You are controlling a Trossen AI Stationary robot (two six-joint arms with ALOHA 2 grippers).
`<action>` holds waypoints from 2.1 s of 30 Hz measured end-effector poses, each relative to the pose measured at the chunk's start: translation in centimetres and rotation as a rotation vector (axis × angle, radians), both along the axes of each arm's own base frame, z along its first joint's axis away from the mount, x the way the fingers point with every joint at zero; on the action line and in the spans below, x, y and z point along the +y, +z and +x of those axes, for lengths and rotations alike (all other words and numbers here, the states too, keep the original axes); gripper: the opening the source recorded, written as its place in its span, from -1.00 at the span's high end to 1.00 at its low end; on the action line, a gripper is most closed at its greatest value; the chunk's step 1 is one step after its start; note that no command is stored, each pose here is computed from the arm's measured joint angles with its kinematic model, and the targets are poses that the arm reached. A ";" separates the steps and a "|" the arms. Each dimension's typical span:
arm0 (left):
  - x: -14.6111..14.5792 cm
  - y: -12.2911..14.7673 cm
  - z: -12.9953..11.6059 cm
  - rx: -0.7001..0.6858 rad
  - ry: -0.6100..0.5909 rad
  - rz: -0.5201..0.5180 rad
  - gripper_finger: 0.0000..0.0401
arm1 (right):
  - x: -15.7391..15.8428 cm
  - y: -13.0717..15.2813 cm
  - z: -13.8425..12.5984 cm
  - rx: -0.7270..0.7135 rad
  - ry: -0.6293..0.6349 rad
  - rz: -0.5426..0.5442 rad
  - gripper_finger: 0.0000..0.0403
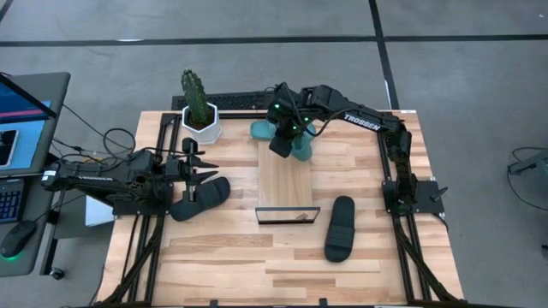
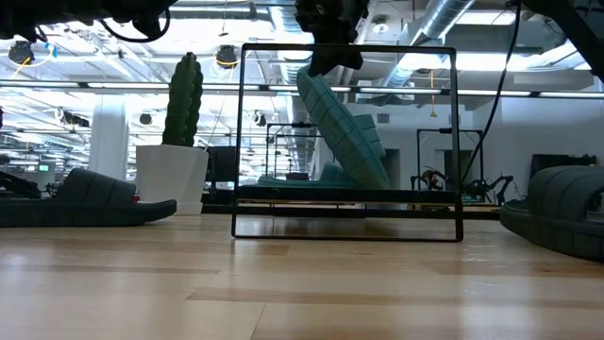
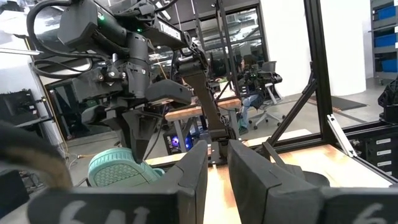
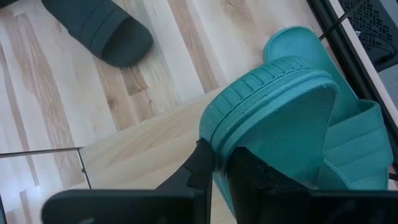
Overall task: Pick and place slides into the shelf
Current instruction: Put the green slide on the shelf
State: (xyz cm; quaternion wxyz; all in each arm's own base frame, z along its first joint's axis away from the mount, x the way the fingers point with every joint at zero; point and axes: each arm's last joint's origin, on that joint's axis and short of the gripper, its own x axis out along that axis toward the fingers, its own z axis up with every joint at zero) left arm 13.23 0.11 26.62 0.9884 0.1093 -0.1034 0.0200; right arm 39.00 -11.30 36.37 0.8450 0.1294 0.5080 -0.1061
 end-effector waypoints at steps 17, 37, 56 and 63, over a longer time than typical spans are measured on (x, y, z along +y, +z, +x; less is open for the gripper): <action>0.0 0.0 0.0 0.000 0.000 0.000 0.73 | -0.1 0.0 0.1 -0.011 0.007 -0.009 0.50; 0.0 -1.0 0.3 0.104 -0.006 0.003 0.73 | 0.5 0.0 -1.2 0.159 0.177 -0.188 0.95; 1.3 -4.5 2.4 0.380 0.461 -0.094 0.73 | 2.7 11.1 -12.4 -0.176 -0.010 -0.585 1.00; 2.0 -5.5 1.8 0.458 0.649 -0.150 0.73 | 2.5 10.2 -19.0 -0.424 -0.156 -0.722 1.00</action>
